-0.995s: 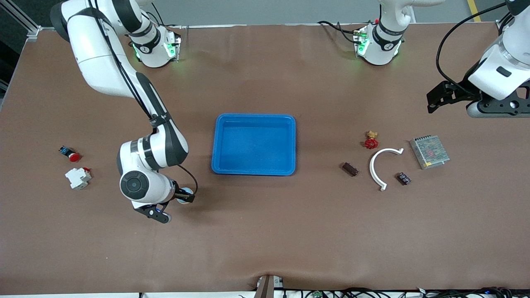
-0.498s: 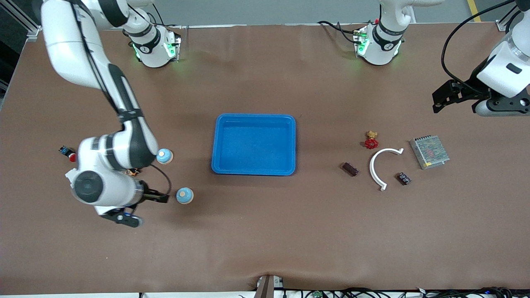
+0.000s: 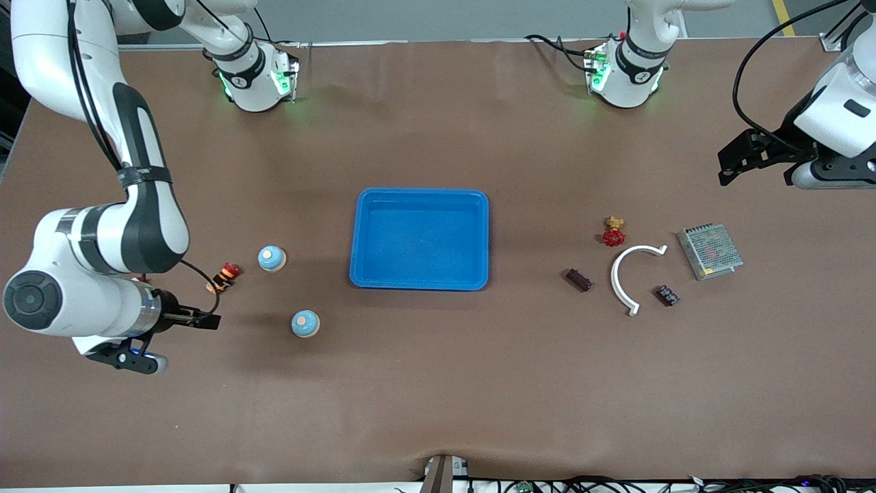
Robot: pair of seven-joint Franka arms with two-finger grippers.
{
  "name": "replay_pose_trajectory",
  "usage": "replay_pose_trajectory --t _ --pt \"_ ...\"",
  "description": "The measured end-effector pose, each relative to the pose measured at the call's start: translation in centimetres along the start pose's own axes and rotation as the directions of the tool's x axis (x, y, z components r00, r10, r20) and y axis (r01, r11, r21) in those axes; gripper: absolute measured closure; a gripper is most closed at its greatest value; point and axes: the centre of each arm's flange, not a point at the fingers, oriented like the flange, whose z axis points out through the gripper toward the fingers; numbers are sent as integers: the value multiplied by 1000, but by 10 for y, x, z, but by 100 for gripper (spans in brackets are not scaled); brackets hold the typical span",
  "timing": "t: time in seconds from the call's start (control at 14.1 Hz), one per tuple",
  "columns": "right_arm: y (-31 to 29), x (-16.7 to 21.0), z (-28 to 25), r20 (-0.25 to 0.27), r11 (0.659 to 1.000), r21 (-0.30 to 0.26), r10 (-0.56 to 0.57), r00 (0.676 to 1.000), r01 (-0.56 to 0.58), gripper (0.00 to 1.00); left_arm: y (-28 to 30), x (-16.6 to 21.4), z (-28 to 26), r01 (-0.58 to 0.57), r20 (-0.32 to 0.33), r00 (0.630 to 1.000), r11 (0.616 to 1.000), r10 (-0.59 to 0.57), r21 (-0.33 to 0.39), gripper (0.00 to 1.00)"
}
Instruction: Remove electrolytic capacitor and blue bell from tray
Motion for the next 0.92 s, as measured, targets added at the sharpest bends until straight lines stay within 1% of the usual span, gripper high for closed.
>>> replay_pose_trajectory --t 0.21,0.5,0.71,0.92 --pt "32 -11 -44 -39 999 13 -32 999 32 0 -7 -1 -6 12 3 1000 1000 -12 1 0" --pt "57 -56 -100 -77 999 21 -39 996 41 0 -12 -1 -6 21 5 1000 1000 -22 2 0" --pt "66 -83 -118 -86 999 23 -35 996 37 0 -12 -1 -6 19 4 1000 1000 -19 2 0" --pt "72 -91 -121 -86 999 24 -27 996 29 0 -11 -2 -6 16 9 1000 1000 -16 2 0"
